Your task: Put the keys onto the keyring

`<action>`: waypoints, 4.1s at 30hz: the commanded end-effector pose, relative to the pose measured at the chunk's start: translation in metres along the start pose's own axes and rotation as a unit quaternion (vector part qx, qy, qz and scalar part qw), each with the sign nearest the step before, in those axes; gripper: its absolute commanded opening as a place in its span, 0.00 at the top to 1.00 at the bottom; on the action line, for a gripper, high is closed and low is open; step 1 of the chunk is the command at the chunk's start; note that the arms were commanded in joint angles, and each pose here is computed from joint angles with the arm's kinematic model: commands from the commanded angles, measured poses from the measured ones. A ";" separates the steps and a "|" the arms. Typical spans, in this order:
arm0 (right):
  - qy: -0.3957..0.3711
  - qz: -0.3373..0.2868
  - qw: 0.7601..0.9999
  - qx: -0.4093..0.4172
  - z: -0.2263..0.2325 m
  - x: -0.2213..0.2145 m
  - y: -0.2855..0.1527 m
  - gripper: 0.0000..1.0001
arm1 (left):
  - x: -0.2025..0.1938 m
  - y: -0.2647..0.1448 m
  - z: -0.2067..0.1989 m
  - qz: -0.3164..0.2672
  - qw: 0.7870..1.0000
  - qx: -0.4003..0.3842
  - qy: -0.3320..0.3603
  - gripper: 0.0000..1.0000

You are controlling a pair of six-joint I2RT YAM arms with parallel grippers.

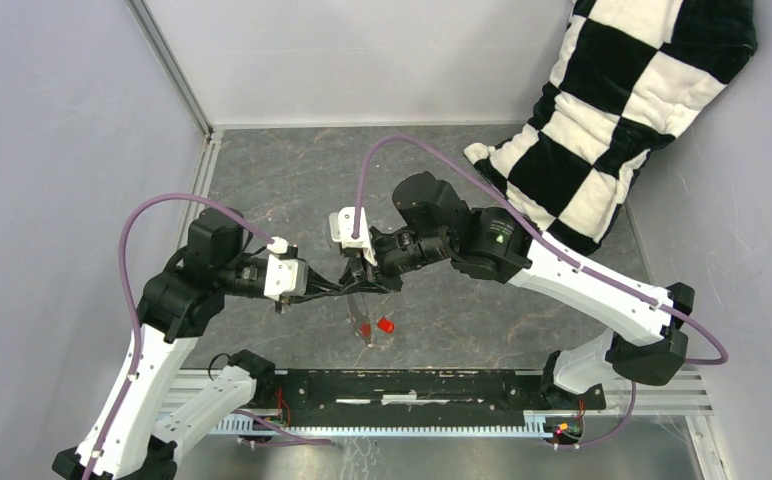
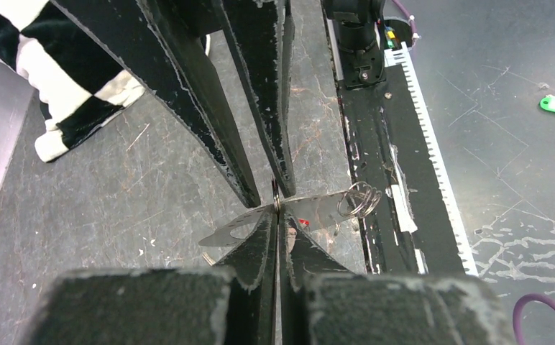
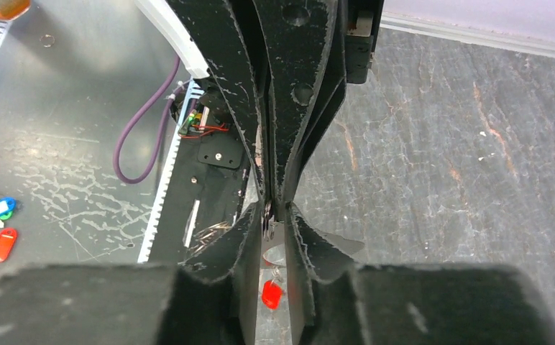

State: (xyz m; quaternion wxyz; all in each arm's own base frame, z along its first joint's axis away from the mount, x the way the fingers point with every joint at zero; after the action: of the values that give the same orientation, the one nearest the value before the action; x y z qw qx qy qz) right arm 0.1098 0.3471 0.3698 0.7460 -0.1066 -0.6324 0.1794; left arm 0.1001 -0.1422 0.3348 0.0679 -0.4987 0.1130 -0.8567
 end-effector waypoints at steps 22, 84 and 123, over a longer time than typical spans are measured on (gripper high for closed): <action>-0.023 -0.170 0.985 -0.020 0.009 0.020 -0.022 1.00 | 0.012 -0.010 0.004 0.014 0.999 0.037 0.019 0.55; 0.036 -0.487 0.871 0.061 0.025 -0.016 -0.020 0.99 | 0.041 0.003 0.008 -0.123 0.987 0.038 -0.097 0.67; 0.012 -0.087 0.996 0.010 0.000 0.002 -0.022 0.63 | 0.010 0.006 0.005 -0.045 0.997 0.005 -0.058 0.98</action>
State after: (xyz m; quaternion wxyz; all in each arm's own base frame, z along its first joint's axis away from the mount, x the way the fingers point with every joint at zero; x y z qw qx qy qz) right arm 0.1173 0.3298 0.3564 0.7771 -0.0666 -0.6138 0.1226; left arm 0.0989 -0.1519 0.3311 0.0442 -0.5888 0.0889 -0.8022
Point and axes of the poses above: each gripper's point midway between its finger pads, its own y axis out along the fingers, its own z axis along the line the jaws close on, x = y × z, the point moved 6 cm from there along -y, back along the fingers, and after that the axes turned 15 degrees about y, right-handed, at the moved point
